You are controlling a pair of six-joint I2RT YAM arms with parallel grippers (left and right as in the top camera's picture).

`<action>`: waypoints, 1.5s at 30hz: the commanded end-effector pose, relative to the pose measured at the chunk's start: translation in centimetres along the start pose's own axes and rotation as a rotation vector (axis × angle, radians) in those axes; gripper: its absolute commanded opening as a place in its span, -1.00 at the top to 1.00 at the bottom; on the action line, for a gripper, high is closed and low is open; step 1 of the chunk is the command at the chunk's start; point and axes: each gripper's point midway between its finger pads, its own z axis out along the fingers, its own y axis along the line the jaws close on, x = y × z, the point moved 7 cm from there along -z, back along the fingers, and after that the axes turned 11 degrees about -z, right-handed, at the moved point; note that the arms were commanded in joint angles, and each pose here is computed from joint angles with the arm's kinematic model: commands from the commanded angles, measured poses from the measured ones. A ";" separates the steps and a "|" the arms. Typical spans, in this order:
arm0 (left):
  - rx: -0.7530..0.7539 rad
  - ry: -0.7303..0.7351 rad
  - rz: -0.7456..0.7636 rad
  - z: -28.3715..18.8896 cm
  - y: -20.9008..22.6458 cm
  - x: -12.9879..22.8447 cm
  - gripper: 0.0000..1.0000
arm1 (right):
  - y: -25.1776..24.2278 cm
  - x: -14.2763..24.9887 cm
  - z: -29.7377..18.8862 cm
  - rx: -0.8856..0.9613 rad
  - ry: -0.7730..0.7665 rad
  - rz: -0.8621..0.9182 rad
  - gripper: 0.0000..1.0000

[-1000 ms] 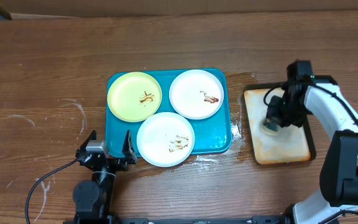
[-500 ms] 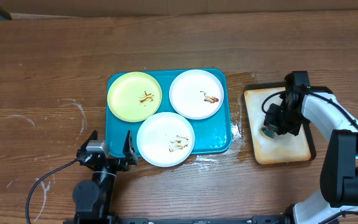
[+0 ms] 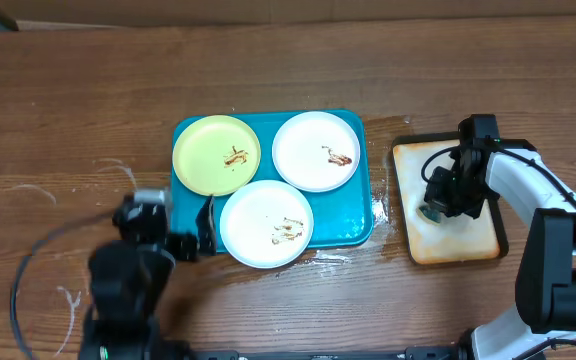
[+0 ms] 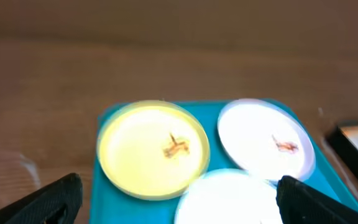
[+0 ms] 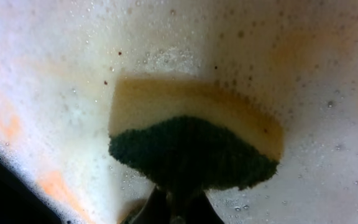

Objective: Clean dirty plates on tray and stack at the side
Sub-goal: 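Reach the left gripper to the rim of the upper white plate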

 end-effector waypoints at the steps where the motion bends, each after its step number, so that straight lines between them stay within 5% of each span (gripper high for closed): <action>1: 0.168 0.216 -0.055 2.4 -2.5 -1.9 -1.00 | 0.2 0.6 0.3 -0.022 0.020 -0.015 0.92; 5: 0.408 0.452 -0.159 4.8 -4.9 -2.2 -1.00 | 0.2 0.7 0.3 -0.022 0.028 -0.016 0.92; 11: 0.549 0.709 -0.354 9.8 -4.9 1.0 -1.00 | 0.2 0.6 0.1 -0.023 0.029 -0.017 0.92; 15: 0.324 0.848 -0.412 12.2 -3.4 3.2 -1.00 | 0.4 0.2 -0.6 -0.022 0.027 -0.025 0.92; 17: 0.115 0.904 -0.350 13.2 -3.1 3.3 -1.00 | 0.6 -0.1 -1.3 -0.020 0.027 -0.043 0.92; 22: -0.075 0.837 -0.137 14.0 -5.5 -0.6 -1.00 | 0.8 -0.6 -1.9 -0.022 0.013 -0.045 0.92; 26: -0.116 0.705 -0.007 14.6 -8.4 -4.4 -0.58 | 0.8 -0.6 -1.9 -0.022 0.014 -0.045 0.92; 27: -0.108 0.675 0.030 15.1 -9.4 -5.4 -0.92 | 0.7 -0.5 -1.9 -0.021 0.017 -0.045 0.92; 29: -0.100 0.678 0.040 16.0 -9.8 -5.7 -0.96 | 0.7 -0.5 -1.9 -0.021 0.018 -0.048 0.92; 32: -0.116 0.725 0.022 18.1 -9.7 -4.5 -0.25 | 0.7 -0.5 -1.9 -0.021 0.018 -0.052 0.92; 34: -0.118 0.774 0.016 19.3 -9.5 -3.4 -0.29 | 0.7 -0.5 -1.9 -0.022 0.018 -0.059 0.92; 37: -0.130 0.844 0.008 21.4 -9.2 -1.6 0.03 | 0.7 -0.5 -1.9 -0.022 0.019 -0.071 0.92; 43: -0.130 0.930 -0.009 24.5 -9.1 0.7 -0.13 | 0.7 -0.5 -1.9 -0.021 0.023 -0.070 0.92; 45: -0.125 0.937 -0.013 25.0 -9.1 1.0 -0.32 | 0.7 -0.4 -1.9 -0.020 0.026 -0.069 0.92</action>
